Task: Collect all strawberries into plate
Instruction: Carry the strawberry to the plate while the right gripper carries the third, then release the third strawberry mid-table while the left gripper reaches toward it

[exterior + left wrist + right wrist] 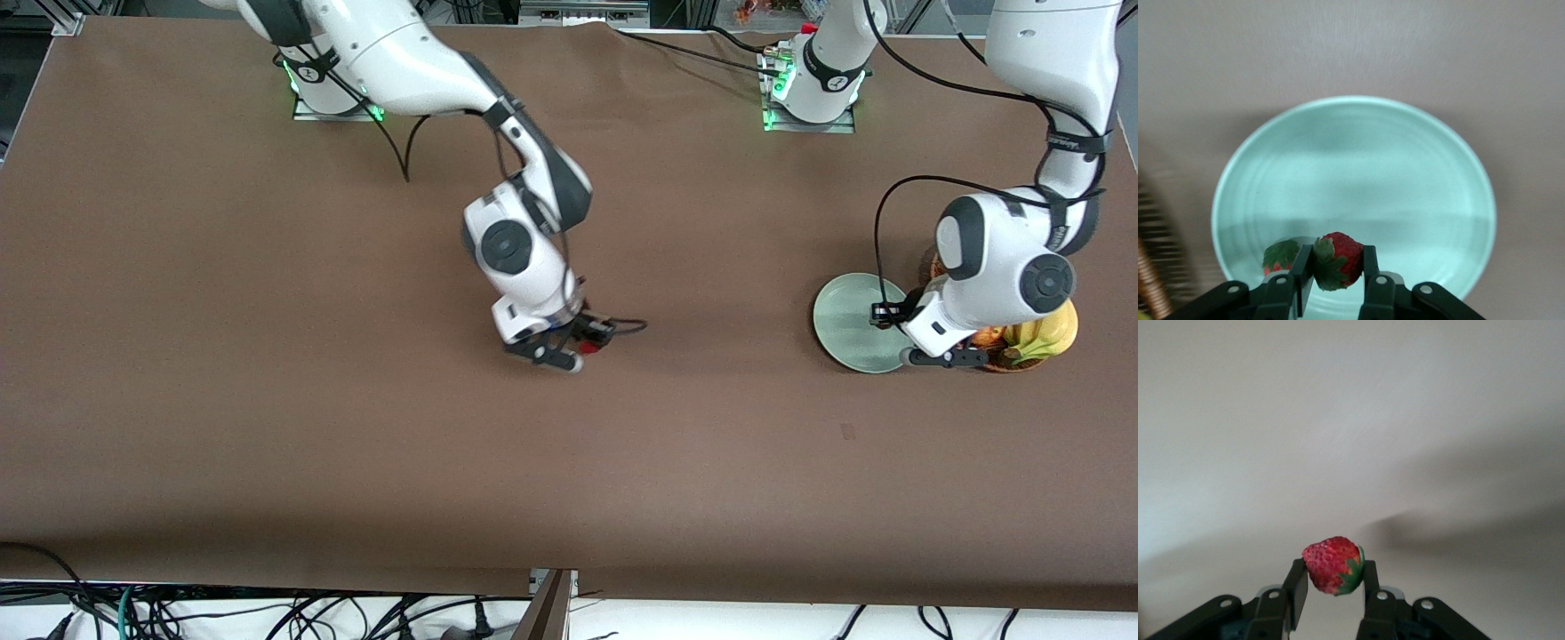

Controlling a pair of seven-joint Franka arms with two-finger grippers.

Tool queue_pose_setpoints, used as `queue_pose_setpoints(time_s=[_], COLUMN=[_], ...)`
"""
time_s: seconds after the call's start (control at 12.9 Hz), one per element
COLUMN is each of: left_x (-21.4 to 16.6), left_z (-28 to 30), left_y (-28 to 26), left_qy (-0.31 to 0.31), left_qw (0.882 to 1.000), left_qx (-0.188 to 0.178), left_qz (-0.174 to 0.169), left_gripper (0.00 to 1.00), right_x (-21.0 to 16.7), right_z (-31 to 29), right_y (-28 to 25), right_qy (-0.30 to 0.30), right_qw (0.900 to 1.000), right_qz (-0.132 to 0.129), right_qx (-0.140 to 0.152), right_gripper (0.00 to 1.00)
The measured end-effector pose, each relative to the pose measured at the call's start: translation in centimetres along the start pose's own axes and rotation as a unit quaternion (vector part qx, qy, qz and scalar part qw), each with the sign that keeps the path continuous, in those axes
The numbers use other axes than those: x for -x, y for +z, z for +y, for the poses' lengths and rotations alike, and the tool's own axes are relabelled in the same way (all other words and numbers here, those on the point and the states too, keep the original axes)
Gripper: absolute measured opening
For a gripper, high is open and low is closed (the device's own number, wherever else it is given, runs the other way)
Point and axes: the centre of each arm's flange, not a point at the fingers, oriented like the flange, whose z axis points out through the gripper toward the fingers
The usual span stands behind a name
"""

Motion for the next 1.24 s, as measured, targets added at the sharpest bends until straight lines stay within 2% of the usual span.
queue_pose_setpoints(time_s=[0.15, 0.23, 0.31, 0.54, 0.62, 0.69, 0.85, 1.0, 1.08, 1.24], left_x=[0.7, 0.7, 0.6, 0.1, 0.1, 0.4, 0.9, 1.2, 1.6, 2.5], left_z=[-0.1, -0.1, 0.0, 1.0, 1.4, 2.1, 5.4, 9.5, 11.7, 17.5], left_y=[1.2, 1.2, 0.9, -3.3, -5.6, -7.7, -9.7, -9.4, -9.1, -8.7], left_qy=[0.001, 0.004, 0.008, 0.015, 0.013, 0.004, -0.013, -0.027, -0.037, -0.065], left_qw=[1.0, 1.0, 1.0, 0.999, 0.998, 0.997, 0.996, 0.996, 0.996, 0.995], left_qx=[-0.002, -0.002, -0.002, 0.0, 0.003, 0.007, 0.018, 0.026, 0.03, 0.027], left_qz=[0.002, 0.003, 0.006, 0.047, 0.066, 0.081, 0.091, 0.085, 0.081, 0.077], left_gripper=[0.34, 0.4, 0.5, 0.83, 0.94, 1.0, 1.0, 1.0, 1.0, 1.0], right_x=[5.5, 7.4, 8.5, 8.6, 7.7, 6.1, 1.5, -4.5, -7.4, -12.7], right_z=[-1.7, -2.2, -2.6, -3.8, -4.1, -3.9, -3.3, -2.1, -1.1, 1.9], right_y=[3.0, 4.4, 5.4, 5.1, 4.4, 3.7, 0.3, -6.0, -9.5, -16.1], right_qy=[0.04, 0.06, 0.079, 0.106, 0.108, 0.107, 0.076, 0.02, -0.002, -0.016], right_qw=[0.998, 0.996, 0.994, 0.989, 0.99, 0.992, 0.997, 0.999, 0.998, 0.995], right_qz=[0.016, 0.019, 0.02, 0.021, 0.023, 0.024, 0.019, -0.006, -0.015, -0.013], right_qx=[-0.049, -0.066, -0.079, -0.099, -0.091, -0.065, -0.011, 0.037, 0.056, 0.096], right_gripper=[0.38, 0.38, 0.43, 0.76, 0.87, 0.99, 1.0, 1.0, 1.0, 1.0])
